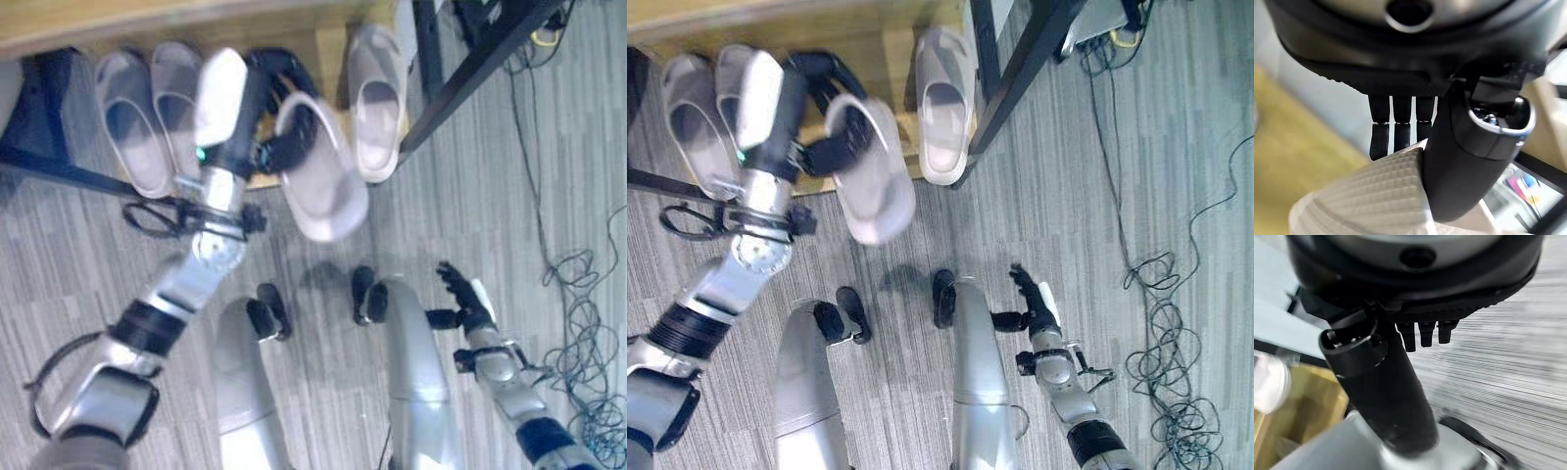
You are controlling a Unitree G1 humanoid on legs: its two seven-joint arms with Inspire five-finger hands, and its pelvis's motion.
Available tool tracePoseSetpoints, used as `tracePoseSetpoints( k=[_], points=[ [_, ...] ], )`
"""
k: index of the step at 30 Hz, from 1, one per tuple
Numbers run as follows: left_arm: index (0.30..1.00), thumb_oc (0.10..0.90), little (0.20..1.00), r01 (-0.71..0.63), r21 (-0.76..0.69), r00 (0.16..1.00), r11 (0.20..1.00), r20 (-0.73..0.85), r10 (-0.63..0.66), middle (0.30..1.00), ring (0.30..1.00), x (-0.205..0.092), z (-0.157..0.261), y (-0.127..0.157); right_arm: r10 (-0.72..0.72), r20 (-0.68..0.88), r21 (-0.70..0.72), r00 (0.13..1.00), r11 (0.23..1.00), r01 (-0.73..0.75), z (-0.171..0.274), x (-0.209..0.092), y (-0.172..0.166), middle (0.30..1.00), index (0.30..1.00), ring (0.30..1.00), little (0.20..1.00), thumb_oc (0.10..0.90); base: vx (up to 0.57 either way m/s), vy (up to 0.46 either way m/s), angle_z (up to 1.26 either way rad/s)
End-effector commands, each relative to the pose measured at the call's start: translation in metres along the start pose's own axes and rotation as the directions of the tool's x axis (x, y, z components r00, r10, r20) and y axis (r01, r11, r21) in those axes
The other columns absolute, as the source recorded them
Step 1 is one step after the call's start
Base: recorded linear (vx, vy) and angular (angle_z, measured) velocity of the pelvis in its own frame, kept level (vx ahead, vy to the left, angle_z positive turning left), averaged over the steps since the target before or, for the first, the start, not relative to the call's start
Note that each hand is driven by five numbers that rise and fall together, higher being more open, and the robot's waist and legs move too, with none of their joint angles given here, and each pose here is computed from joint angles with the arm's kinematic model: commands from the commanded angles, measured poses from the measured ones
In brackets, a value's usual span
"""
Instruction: Arrange the slippers neatly on the shoe rack.
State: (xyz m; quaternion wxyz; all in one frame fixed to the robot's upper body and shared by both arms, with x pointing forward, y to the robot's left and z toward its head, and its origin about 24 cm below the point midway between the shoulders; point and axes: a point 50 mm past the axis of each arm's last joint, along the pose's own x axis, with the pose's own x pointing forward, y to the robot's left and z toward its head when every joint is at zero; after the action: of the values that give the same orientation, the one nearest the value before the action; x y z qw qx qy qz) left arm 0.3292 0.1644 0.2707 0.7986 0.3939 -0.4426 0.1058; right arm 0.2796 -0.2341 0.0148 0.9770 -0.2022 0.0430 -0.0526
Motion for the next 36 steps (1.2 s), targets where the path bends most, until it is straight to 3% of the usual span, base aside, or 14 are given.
tracePoseSetpoints(
  k=[1,4,9,18,30,31,32,36],
  points=[
    [0.3,0.4,0.3,-0.237,0.077,0.951,0.969,0.222,0.215,0.3,0.3,0.039,0.032,0.036,-0.013,0.047,0.05,0.999,0.999,0.011,-0.004,-0.021,-0.007,0.9,0.9,0.9,0.9,0.8,0.19,-0.004,-0.07],
    [0.3,0.4,0.3,-0.307,0.253,0.924,0.918,0.31,0.224,0.3,0.3,0.059,0.033,0.063,0.024,0.128,0.1,0.992,0.994,-0.037,0.013,-0.019,-0.011,0.9,0.9,0.9,0.9,0.8,0.16,0.022,-0.12],
    [0.3,0.4,0.3,-0.311,0.323,0.924,0.894,0.323,0.204,0.3,0.3,0.071,0.03,0.076,0.027,0.19,0.1,0.981,0.994,-0.047,0.025,-0.027,-0.023,0.9,0.9,0.9,0.9,0.8,0.13,0.05,-0.14],
    [0.3,0.4,0.3,-0.202,0.456,0.962,0.867,0.257,0.089,0.3,0.3,0.071,0.004,0.069,0.063,0.209,0.054,0.976,0.996,-0.076,0.025,-0.055,-0.04,0.9,0.9,0.9,0.9,0.8,0.06,0.032,-0.07],
    [0.3,0.4,0.3,-0.142,0.519,0.97,0.843,0.241,0.015,0.3,0.3,0.089,0.006,0.054,0.086,0.25,0.01,0.964,0.996,-0.091,0.033,-0.061,-0.053,0.9,0.9,0.9,0.9,0.8,0.01,0.039,-0.05],
    [0.526,0.551,0.526,-0.139,0.526,0.971,0.839,0.24,0.01,0.526,0.526,0.091,0.006,0.053,0.084,0.253,0.011,0.964,0.996,-0.09,0.034,-0.061,-0.053,0.9,0.9,0.9,0.9,0.8,0.03,0.054,-0.02],
    [0.9,0.8,0.9,-0.131,0.539,0.973,0.832,0.23,0.004,0.9,0.9,0.095,0.006,0.053,0.087,0.253,0.011,0.964,0.996,-0.093,0.034,-0.059,-0.054,0.9,0.9,0.9,0.9,0.8,0.03,0.04,-0.01],
    [0.9,0.8,0.9,-0.119,0.543,0.976,0.831,0.217,-0.002,0.9,0.9,0.102,0.008,0.055,0.089,0.251,0.007,0.964,0.996,-0.094,0.034,-0.056,-0.056,0.9,0.9,0.9,0.9,0.8,0.01,0.024,0.0]
  ],
)
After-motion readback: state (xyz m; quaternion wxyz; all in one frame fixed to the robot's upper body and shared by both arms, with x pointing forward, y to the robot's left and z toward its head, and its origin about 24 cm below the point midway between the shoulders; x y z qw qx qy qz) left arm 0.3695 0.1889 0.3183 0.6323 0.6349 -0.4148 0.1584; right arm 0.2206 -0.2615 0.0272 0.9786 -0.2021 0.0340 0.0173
